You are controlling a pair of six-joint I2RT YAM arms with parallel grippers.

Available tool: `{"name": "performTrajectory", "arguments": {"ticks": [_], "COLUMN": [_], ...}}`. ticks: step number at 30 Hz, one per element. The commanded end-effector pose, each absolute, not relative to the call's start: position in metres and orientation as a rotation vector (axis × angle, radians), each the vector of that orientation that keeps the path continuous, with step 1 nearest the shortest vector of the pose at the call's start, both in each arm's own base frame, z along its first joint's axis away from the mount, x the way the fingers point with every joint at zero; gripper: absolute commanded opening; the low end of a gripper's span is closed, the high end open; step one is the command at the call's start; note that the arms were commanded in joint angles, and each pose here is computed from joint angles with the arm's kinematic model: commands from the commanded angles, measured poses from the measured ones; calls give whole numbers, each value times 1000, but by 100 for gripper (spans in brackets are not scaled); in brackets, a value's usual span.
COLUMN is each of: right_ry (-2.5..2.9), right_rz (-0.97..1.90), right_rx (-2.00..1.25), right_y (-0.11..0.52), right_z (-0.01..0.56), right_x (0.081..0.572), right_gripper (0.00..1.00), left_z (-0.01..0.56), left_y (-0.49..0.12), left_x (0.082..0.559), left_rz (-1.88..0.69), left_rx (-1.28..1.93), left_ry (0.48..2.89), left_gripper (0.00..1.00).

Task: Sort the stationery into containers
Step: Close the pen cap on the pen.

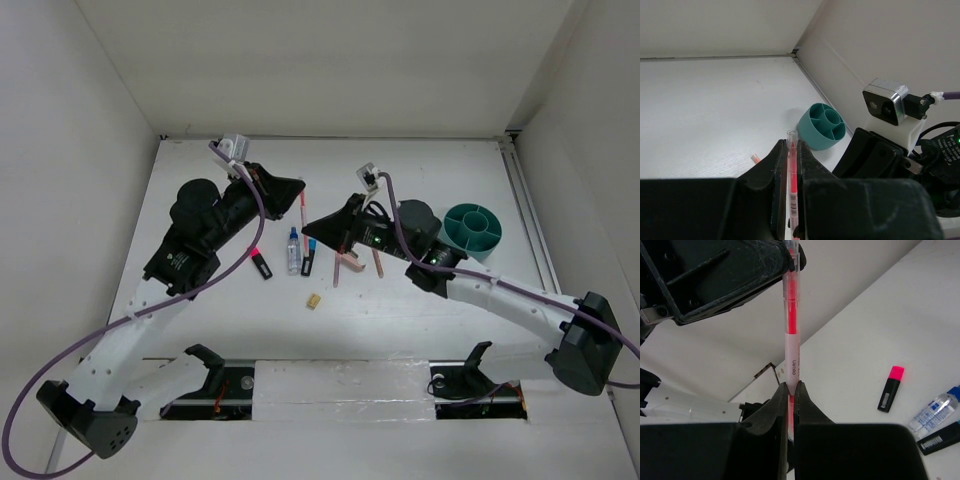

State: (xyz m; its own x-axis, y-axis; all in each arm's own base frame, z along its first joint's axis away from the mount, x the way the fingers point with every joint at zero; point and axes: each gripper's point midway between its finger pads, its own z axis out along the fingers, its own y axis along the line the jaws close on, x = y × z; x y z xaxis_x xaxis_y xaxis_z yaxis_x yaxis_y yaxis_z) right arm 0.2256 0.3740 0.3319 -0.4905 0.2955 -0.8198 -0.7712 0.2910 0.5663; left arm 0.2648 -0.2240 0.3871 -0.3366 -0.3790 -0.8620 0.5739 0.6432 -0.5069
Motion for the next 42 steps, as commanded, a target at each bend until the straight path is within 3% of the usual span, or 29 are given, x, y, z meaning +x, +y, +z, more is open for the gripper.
{"name": "performTrajectory", "arguments": {"ticks": [1, 19, 29, 42], "right_ry": [1332, 1215, 1170, 1202], "right_rz": [1441, 1412, 1552, 1578], "right_rx": [-414, -377, -377, -361], "right_y": [364, 335, 325, 323], "right_z": [396, 445, 479, 489], "right_x": [222, 237, 225, 234], "right_gripper": [0, 0, 0, 0], "left_z": [371, 366, 368, 368], "left_y": [-235, -248, -249, -255], "left_x": [260, 254, 252, 244], "left_rz": [-1034, -1071, -1071, -1119], "left_rx": [196, 304, 349, 402], "left_ry": [1703, 1723, 1703, 1692], "left_gripper": [0, 0, 0, 0]}}
